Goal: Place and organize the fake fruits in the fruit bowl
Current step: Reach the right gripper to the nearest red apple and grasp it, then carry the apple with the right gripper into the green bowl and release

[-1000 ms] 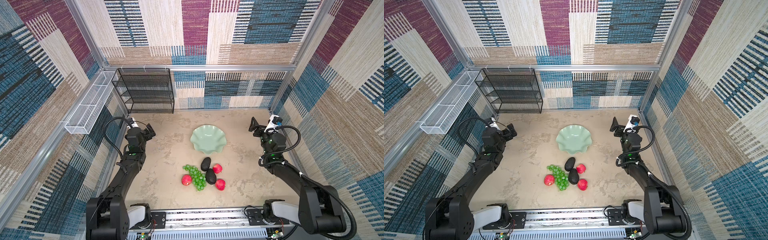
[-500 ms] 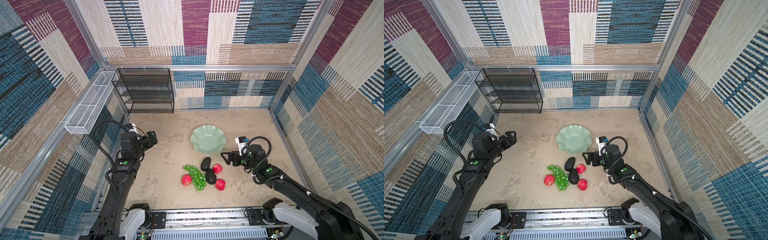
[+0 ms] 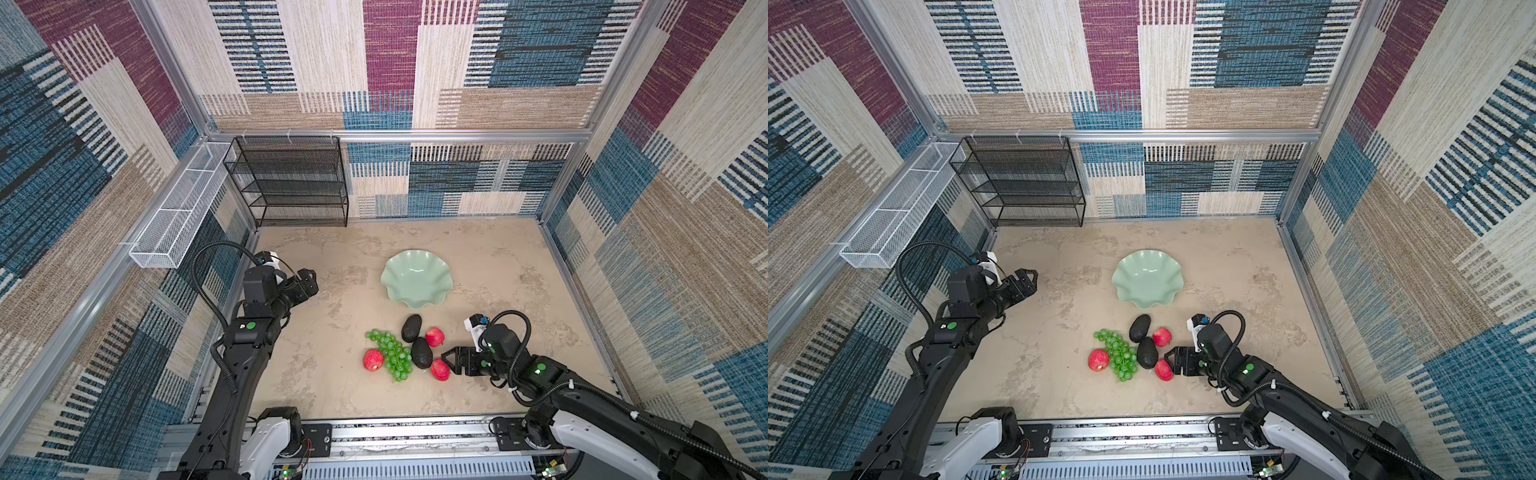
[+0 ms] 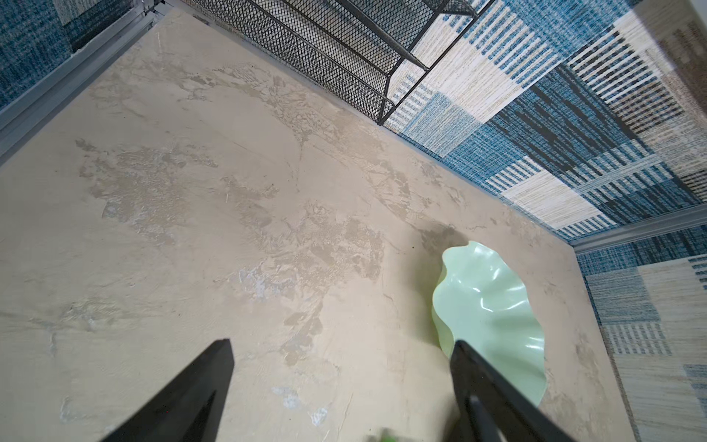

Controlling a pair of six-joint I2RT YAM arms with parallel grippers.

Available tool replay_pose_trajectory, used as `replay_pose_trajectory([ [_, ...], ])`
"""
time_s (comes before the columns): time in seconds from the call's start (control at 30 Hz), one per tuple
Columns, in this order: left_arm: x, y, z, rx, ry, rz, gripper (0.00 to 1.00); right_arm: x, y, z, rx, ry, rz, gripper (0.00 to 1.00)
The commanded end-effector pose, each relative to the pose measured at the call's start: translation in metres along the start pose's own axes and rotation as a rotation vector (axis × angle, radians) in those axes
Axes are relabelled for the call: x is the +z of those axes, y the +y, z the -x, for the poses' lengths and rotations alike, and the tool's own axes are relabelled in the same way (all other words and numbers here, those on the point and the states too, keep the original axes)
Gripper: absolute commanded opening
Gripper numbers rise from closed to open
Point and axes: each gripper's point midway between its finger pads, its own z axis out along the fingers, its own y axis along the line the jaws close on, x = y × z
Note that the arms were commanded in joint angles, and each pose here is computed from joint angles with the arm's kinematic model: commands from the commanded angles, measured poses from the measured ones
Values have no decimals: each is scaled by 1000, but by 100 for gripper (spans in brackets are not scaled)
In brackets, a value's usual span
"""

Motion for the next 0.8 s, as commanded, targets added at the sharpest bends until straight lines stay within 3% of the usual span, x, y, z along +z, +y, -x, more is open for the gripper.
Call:
replay_pose_trajectory([
  [0.0, -1, 0, -1, 21, -7, -9, 92, 7, 9, -4, 8, 11, 30, 84],
  [0.23, -2, 0, -1, 17, -8, -7, 92, 23, 10, -15, -1, 39, 21, 79],
  [0.5, -2, 3, -2, 9, -14, 3, 92, 22, 6, -9, -2, 15, -26, 52],
  [0.77, 1, 9, -6, -3, -4, 25, 92, -40, 45, 75, -92, -264, -82, 47],
])
